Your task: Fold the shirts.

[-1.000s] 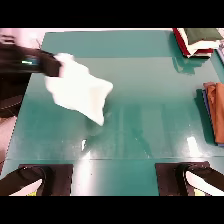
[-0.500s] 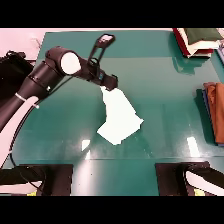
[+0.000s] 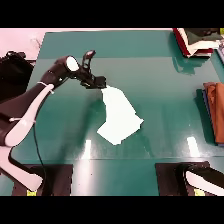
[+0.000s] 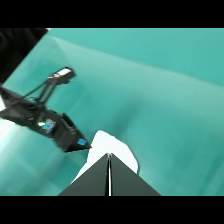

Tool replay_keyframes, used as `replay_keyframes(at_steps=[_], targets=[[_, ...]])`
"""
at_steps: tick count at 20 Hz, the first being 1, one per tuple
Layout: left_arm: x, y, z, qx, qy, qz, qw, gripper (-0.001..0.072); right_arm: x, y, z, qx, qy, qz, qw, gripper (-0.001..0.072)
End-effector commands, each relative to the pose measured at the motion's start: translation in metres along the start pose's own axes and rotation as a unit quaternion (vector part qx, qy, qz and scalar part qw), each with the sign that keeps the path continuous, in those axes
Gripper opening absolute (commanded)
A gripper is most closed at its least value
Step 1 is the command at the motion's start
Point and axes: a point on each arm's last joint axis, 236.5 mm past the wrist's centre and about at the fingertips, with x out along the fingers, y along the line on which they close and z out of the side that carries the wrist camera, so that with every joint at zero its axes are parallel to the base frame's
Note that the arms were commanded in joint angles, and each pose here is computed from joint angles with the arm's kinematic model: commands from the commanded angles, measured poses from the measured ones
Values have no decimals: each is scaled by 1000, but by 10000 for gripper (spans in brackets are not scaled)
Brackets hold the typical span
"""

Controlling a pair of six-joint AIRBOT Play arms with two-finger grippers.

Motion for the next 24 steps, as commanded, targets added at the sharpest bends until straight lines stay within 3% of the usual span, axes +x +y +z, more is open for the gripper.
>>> replay_keyframes(at_steps=[1, 3, 4, 6, 10, 11, 12, 13, 17, 19, 24], targets=[[48, 13, -11, -58, 23, -25, 998, 547, 12, -7, -24, 23, 39, 2, 999, 15], [53, 15, -2, -64, 4, -26, 998, 546, 19, -13, -41, 38, 56, -1, 998, 16], [53, 16, 5, -62, -10, -26, 998, 433, 22, -16, -53, 46, 67, -4, 997, 15], [45, 20, 20, -60, -31, -23, 997, 22, 28, -27, -85, 71, 97, -10, 993, 16], [-5, 35, 46, -27, -22, -18, 999, 28, 43, -67, -187, 141, 195, -48, 969, 18], [-18, 38, 49, -11, -14, -12, 1000, 28, 49, -74, -220, 169, 227, -49, 958, 123], [-32, 42, 52, 6, -8, -6, 1000, 28, 56, -78, -253, 193, 260, -50, 945, 352], [-42, 46, 55, 12, -6, 2, 1000, 28, 63, -81, -288, 221, 296, -50, 928, 481], [-54, 50, 61, 24, -10, 17, 999, 28, 122, -59, -369, 320, 327, 1, 889, 478], [-54, 50, 61, 24, -10, 18, 999, 28, 152, -46, -386, 350, 318, 16, 881, 443], [-54, 50, 60, 24, -8, 18, 1000, 28, 211, -27, -390, 360, 305, 32, 881, 438]])
